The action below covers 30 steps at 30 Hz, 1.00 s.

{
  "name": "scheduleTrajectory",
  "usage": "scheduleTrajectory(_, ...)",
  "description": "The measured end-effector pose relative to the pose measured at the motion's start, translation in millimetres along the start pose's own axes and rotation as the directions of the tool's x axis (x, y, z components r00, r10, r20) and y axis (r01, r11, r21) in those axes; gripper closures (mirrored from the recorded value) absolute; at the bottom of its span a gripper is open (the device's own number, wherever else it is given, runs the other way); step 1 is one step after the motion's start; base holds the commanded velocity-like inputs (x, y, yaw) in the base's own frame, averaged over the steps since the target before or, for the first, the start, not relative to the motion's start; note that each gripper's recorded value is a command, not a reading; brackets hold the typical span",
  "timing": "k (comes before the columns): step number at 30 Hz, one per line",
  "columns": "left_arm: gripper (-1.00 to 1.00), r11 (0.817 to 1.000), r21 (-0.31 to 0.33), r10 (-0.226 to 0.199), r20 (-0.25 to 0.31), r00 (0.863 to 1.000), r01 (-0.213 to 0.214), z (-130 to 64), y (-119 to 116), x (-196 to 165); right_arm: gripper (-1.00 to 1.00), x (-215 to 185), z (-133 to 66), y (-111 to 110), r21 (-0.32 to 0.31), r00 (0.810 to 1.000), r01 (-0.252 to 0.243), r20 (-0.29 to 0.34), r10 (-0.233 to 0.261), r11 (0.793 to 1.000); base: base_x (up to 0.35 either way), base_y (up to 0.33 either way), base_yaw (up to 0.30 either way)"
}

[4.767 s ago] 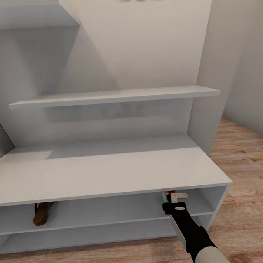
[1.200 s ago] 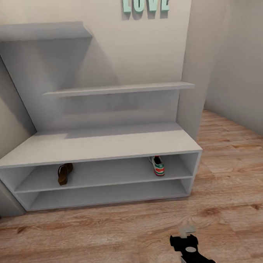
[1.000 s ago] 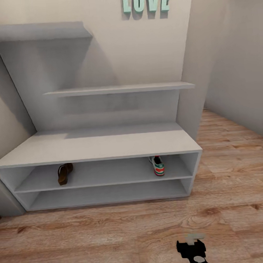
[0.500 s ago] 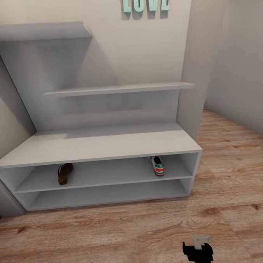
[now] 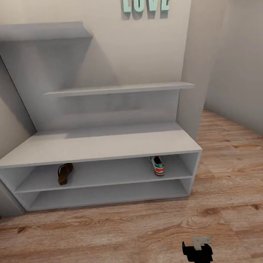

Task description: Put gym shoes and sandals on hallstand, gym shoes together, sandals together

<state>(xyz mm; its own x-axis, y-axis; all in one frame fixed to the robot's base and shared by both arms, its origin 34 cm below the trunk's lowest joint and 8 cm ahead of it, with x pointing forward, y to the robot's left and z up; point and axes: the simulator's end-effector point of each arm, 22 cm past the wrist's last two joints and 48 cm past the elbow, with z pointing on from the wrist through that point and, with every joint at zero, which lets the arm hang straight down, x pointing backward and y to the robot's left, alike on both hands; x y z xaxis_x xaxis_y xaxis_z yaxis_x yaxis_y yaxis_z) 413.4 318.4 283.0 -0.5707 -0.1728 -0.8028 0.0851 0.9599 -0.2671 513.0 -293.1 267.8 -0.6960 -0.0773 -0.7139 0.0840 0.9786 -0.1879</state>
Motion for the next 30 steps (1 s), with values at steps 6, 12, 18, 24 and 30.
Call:
scheduleTrajectory(6, -1.00, 0.999, -0.037, -0.005, -0.004, 1.000, 0.005, -1.2, 7.8, 2.5, -1.00, -0.8, 0.3, -1.0, 0.002, 1.000, -0.001, 0.002, 0.001, 1.000, 0.000, 0.000, 0.000)
scheduleTrajectory(12, -1.00, 0.997, -0.077, -0.007, -0.004, 1.000, 0.007, -1.7, 16.0, 3.2, -1.00, -2.0, 1.3, -5.9, 0.008, 1.000, 0.002, 0.005, -0.002, 1.000, 0.000, 0.000, -0.003)
scheduleTrajectory(18, -1.00, 0.995, -0.100, -0.004, -0.007, 1.000, 0.003, -2.2, 20.7, 4.2, -1.00, -2.0, 4.3, -28.5, 0.037, 1.000, 0.013, 0.007, -0.013, 0.999, 0.000, 0.000, -0.125)
scheduleTrajectory(24, -1.00, 0.995, -0.102, -0.004, -0.006, 1.000, 0.003, -2.1, 21.0, 3.9, -1.00, -0.5, 4.1, -29.9, 0.040, 1.000, 0.010, 0.003, -0.011, 0.999, 0.000, 0.000, -0.232)
scheduleTrajectory(30, -1.00, 0.995, -0.101, -0.003, -0.006, 1.000, 0.002, -1.9, 20.7, 3.6, -1.00, 2.1, 3.3, -27.5, 0.038, 1.000, 0.009, -0.003, -0.009, 0.999, 0.000, 0.000, -0.263)
